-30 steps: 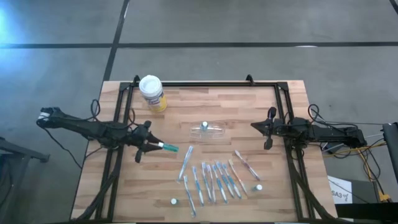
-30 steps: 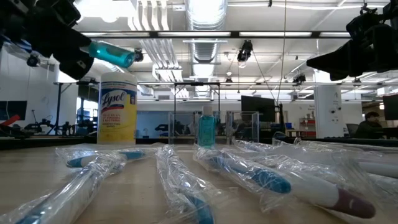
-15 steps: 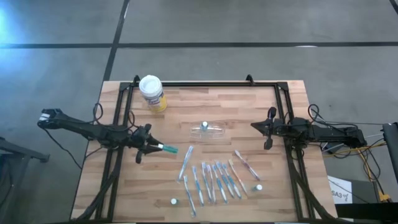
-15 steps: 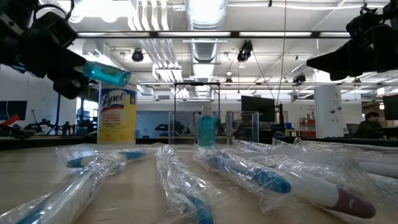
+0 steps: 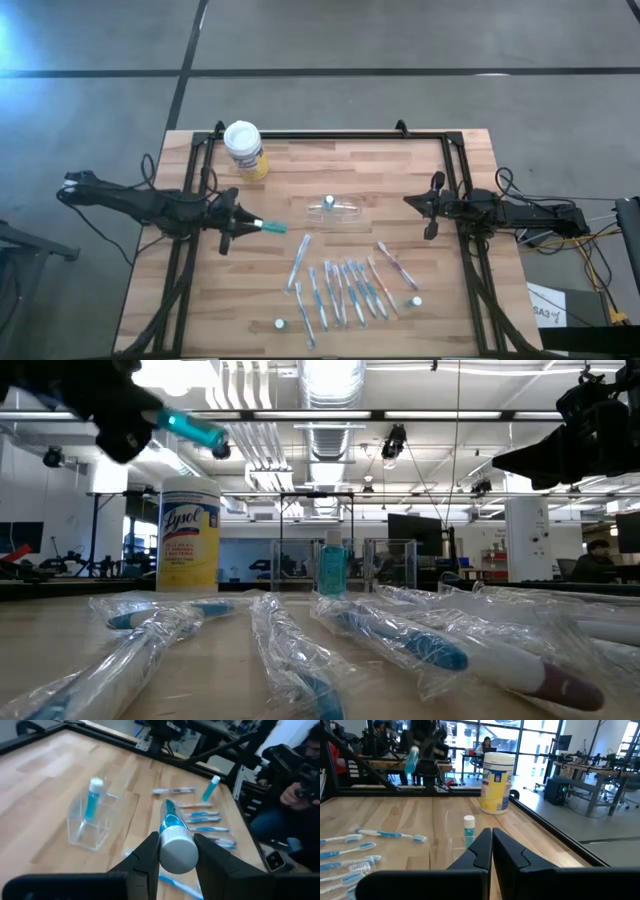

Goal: Pick & Place toothbrushing station
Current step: Put the blue mouthwash bottle into the middle section of the transparent organizer

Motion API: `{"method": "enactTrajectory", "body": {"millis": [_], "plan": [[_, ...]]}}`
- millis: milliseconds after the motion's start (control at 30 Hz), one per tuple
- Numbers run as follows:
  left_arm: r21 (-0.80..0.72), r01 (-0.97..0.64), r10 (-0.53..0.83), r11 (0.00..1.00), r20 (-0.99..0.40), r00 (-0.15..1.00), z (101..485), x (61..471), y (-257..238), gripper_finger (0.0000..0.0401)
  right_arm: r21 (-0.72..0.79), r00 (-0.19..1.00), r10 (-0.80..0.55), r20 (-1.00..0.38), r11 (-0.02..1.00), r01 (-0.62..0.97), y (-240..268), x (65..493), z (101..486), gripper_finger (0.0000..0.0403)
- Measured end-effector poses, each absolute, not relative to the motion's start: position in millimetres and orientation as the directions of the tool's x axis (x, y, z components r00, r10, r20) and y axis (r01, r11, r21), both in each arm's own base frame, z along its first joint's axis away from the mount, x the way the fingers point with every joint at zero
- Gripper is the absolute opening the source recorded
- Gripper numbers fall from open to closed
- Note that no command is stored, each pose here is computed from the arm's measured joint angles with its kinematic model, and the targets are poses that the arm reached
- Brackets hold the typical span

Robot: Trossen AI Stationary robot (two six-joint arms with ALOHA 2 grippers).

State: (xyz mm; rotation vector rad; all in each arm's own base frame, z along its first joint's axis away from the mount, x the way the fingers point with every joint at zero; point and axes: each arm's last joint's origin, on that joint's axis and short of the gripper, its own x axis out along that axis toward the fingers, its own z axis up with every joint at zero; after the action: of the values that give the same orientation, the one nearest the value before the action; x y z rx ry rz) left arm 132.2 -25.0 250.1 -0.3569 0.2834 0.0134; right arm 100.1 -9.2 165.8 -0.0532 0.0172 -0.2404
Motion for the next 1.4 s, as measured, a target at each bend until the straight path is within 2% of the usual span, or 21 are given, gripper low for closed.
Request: {"method": "enactTrajectory", "body": {"millis": [300, 533, 733, 900, 1133, 1400], "plan": [[-0.098, -0.114, 0.048, 0.989, -0.518, 0.854, 326.1, 182.7, -34.5, 0.0099, -0.055, 0.971, -0.239, -0.010, 0.970, 0.238, -9.2, 100.1, 165.9, 0.0008], [0.071, -0.017, 0.059, 0.997, -0.640, 0.766, 358.8, 244.8, -47.9, 0.0099, -0.055, 0.971, -0.238, -0.010, 0.970, 0.238, -9.1, 100.1, 165.9, 0.0008], [0.135, -0.008, 0.101, 0.991, -0.696, 0.711, 376.7, 300.4, -47.1, 0.0099, -0.055, 0.971, -0.238, -0.009, 0.970, 0.238, -9.1, 100.1, 166.0, 0.0008], [0.197, 0.010, 0.150, 0.980, -0.779, 0.609, 371.9, 338.8, -35.8, 0.0099, -0.056, 0.971, -0.239, -0.010, 0.970, 0.238, -9.2, 100.1, 165.9, 0.0008], [0.247, 0.058, 0.196, 0.967, -0.873, 0.448, 342.8, 378.5, -18.6, 0.0099, -0.062, 0.971, -0.239, -0.010, 0.969, 0.238, -9.2, 100.1, 165.9, 0.0008], [0.269, 0.100, 0.208, 0.958, -0.891, 0.404, 323.0, 401.2, -12.1, 0.0099, -0.077, 0.971, -0.239, -0.010, 0.968, 0.237, -9.2, 100.1, 165.9, 0.0008]]}}
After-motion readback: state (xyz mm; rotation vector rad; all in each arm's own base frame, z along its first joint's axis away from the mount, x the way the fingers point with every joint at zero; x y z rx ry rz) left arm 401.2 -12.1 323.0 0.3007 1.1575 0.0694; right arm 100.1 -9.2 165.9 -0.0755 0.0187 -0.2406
